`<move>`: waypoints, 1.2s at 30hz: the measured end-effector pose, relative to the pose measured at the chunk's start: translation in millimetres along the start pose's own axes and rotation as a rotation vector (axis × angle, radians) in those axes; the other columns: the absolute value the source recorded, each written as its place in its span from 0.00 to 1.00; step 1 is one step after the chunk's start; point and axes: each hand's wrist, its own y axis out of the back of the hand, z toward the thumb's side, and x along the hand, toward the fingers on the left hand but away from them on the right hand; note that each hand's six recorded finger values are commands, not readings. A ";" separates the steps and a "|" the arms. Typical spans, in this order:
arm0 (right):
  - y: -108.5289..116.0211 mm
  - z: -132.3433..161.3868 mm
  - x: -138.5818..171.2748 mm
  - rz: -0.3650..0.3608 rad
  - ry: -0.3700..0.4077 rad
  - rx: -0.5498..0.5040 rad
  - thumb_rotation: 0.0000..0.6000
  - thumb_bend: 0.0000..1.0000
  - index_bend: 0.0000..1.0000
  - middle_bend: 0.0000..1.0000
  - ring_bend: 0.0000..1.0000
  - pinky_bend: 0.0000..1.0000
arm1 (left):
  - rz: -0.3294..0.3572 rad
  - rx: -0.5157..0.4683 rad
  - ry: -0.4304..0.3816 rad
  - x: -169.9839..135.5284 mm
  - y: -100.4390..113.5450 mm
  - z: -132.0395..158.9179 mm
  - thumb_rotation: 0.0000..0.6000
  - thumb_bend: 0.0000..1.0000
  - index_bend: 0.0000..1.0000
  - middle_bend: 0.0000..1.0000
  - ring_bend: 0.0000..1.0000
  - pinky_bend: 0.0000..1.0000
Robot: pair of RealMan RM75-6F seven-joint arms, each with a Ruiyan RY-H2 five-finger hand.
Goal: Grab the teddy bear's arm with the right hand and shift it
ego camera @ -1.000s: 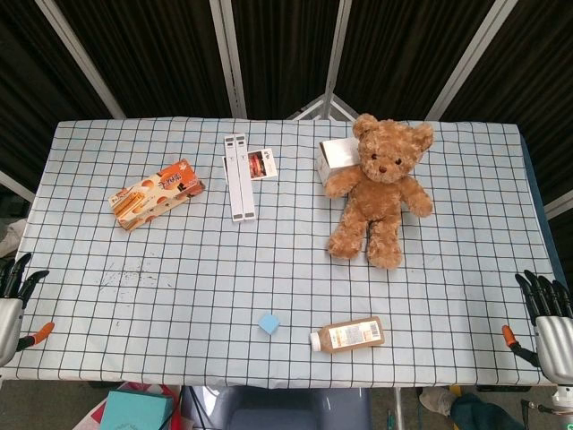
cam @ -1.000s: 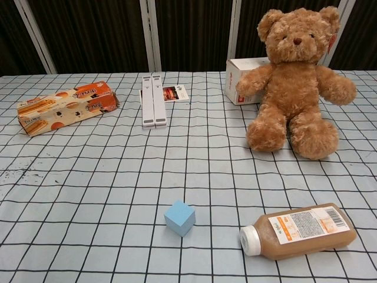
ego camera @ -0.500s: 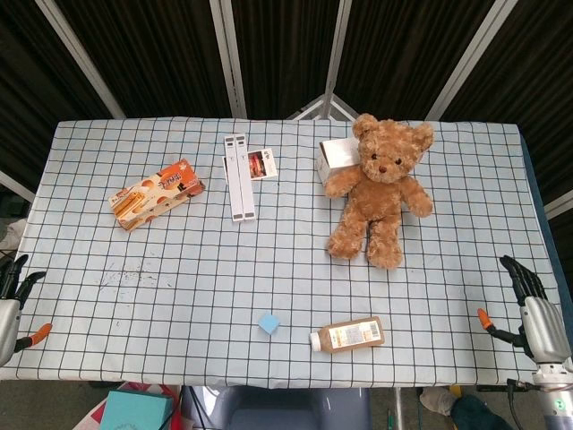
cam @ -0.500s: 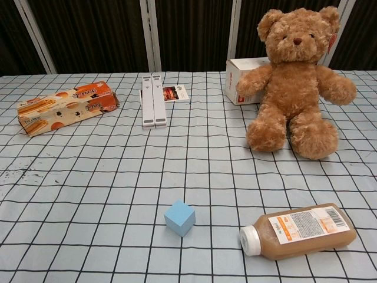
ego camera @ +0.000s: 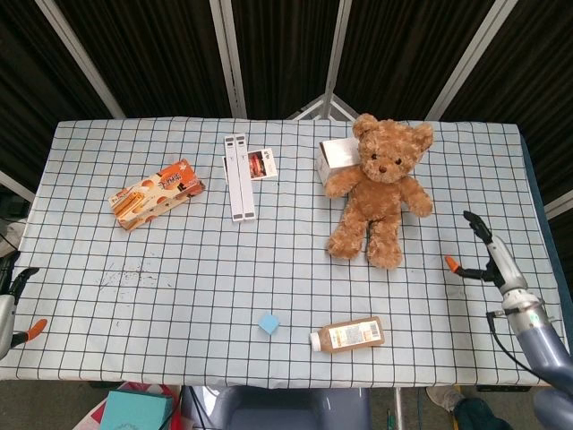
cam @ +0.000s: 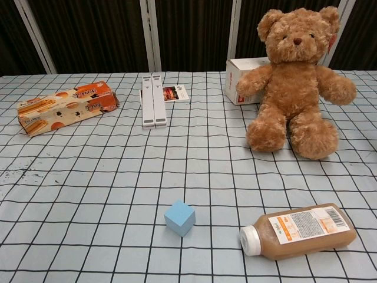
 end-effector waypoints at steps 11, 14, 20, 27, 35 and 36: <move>-8.8 13.9 -74.7 -0.005 -0.078 0.027 1.00 0.35 0.00 0.09 0.04 0.00 | -0.013 0.034 0.038 7.5 -7.0 -1.6 1.00 0.24 0.20 0.00 0.00 0.03; -11.6 16.0 -87.9 -0.012 -0.090 0.048 1.00 0.35 0.02 0.12 0.05 0.00 | -0.015 0.039 0.048 9.4 -8.4 -1.7 1.00 0.24 0.20 0.00 0.00 0.03; -22.8 15.0 -105.9 -0.019 -0.114 0.067 1.00 0.35 0.19 0.23 0.09 0.00 | -0.019 0.041 0.060 11.0 -9.5 -2.6 1.00 0.24 0.20 0.00 0.00 0.03; -35.3 9.7 -116.7 -0.028 -0.138 0.081 1.00 0.35 0.25 0.29 0.11 0.00 | -0.020 0.039 0.064 10.8 -9.2 -4.0 1.00 0.24 0.20 0.00 0.00 0.03; -41.5 8.7 -126.3 -0.049 -0.149 0.074 1.00 0.35 0.34 0.36 0.15 0.00 | -0.027 0.043 0.065 12.0 -11.1 -3.7 1.00 0.24 0.20 0.00 0.00 0.03; -41.3 8.2 -127.1 -0.052 -0.150 0.073 1.00 0.35 0.34 0.36 0.15 0.00 | -0.028 0.043 0.065 12.2 -11.4 -3.6 1.00 0.24 0.20 0.00 0.00 0.03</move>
